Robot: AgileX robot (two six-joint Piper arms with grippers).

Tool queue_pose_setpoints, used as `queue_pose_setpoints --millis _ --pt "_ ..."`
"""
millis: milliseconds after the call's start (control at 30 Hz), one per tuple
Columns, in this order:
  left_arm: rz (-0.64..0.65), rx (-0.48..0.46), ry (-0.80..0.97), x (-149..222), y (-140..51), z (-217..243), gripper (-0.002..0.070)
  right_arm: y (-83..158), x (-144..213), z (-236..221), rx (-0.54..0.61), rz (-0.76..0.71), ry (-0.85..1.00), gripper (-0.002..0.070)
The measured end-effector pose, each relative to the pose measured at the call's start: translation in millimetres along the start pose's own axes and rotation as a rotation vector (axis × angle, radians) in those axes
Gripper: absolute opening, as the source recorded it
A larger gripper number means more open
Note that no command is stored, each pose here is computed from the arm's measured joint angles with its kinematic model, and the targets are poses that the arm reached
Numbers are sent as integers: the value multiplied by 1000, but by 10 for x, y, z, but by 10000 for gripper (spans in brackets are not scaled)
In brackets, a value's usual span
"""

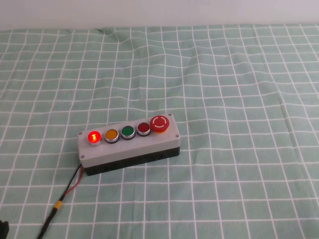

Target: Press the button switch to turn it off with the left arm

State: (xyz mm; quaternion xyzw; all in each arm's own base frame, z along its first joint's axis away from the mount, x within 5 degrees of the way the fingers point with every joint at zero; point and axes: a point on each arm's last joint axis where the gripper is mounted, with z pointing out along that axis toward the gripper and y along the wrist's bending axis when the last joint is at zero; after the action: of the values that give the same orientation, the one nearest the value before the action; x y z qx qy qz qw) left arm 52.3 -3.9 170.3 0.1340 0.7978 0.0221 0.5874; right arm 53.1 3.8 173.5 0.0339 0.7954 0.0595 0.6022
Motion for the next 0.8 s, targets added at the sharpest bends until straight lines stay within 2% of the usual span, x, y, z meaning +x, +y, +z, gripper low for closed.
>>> queue_pose_setpoints --millis 167,467,800 --pt "-1 1 0 0 -1 0 -3 0 0 0 0 0 0 -16" --pt "-81 34 -5 -6 -31 -1 -3 0 0 0 0 0 0 -16" --pt "-90 38 -6 -7 -34 -1 -3 0 0 0 0 0 0 -16"
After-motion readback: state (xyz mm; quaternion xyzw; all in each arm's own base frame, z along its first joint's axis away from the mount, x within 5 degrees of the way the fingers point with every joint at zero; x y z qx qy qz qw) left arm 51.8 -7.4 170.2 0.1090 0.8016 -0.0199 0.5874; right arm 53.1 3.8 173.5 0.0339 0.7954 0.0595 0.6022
